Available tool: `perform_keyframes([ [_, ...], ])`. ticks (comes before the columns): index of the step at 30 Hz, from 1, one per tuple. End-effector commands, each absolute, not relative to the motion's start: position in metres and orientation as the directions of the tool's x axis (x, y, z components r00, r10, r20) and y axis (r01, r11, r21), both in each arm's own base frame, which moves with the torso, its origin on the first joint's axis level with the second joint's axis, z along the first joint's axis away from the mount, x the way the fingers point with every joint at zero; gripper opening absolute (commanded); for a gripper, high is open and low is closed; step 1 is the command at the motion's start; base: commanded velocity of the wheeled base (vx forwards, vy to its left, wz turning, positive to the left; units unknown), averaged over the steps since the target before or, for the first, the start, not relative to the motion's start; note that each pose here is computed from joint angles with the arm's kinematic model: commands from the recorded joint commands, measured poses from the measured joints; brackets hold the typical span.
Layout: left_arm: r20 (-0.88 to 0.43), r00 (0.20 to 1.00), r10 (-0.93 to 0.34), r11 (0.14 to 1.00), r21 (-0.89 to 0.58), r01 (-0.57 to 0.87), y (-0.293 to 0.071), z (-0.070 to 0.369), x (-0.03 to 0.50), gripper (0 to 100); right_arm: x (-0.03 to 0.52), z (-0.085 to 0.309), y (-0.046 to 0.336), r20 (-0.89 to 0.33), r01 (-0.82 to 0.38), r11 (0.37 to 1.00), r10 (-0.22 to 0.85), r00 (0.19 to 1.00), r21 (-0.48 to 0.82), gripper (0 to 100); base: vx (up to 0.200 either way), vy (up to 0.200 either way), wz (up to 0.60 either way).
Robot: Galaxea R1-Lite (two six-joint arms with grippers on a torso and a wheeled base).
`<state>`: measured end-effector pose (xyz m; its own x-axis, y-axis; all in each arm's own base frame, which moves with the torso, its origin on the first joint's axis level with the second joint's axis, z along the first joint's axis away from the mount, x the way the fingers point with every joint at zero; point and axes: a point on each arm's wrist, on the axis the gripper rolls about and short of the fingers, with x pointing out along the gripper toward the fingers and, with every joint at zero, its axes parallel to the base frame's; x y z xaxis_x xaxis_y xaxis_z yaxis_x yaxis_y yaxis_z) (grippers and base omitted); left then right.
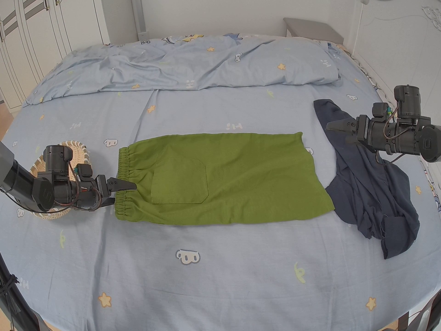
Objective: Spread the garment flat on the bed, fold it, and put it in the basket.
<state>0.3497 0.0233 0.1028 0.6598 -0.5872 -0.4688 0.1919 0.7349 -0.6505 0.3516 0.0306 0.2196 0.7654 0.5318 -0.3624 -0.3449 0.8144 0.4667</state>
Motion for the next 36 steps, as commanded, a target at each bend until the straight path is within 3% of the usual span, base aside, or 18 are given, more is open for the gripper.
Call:
perform_keyframes([
  [1, -0.476, 0.651, -0.592, 0.734, -0.652, 0.190, 0.021, 0.097, 0.354, 100, 0.352, 0.218, 0.031, -0.366, -0.344, 0.814, 0.533, 0.763, 0.468, 100, 0.000, 0.000, 0.00],
  [9, -0.469, 0.698, -0.541, 0.767, -0.615, 0.182, 0.022, 0.092, 0.362, 100, 0.352, 0.218, 0.032, -0.366, -0.346, 0.814, 0.534, 0.762, 0.467, 100, 0.000, 0.000, 0.00],
  [34, -0.449, 0.705, -0.549, 0.773, -0.595, 0.222, 0.000, 0.078, 0.380, 100, 0.352, 0.215, 0.038, -0.368, -0.358, 0.809, 0.546, 0.753, 0.466, 100, 0.000, 0.000, 0.00],
  [35, -0.448, 0.706, -0.549, 0.772, -0.595, 0.222, 0.000, 0.079, 0.380, 0, 0.352, 0.215, 0.038, -0.368, -0.358, 0.809, 0.546, 0.753, 0.466, 100, 0.000, 0.000, 0.00],
  [36, -0.448, 0.705, -0.550, 0.770, -0.598, 0.220, -0.001, 0.079, 0.380, 0, 0.352, 0.215, 0.038, -0.368, -0.358, 0.809, 0.546, 0.753, 0.466, 100, 0.000, 0.000, 0.00],
])
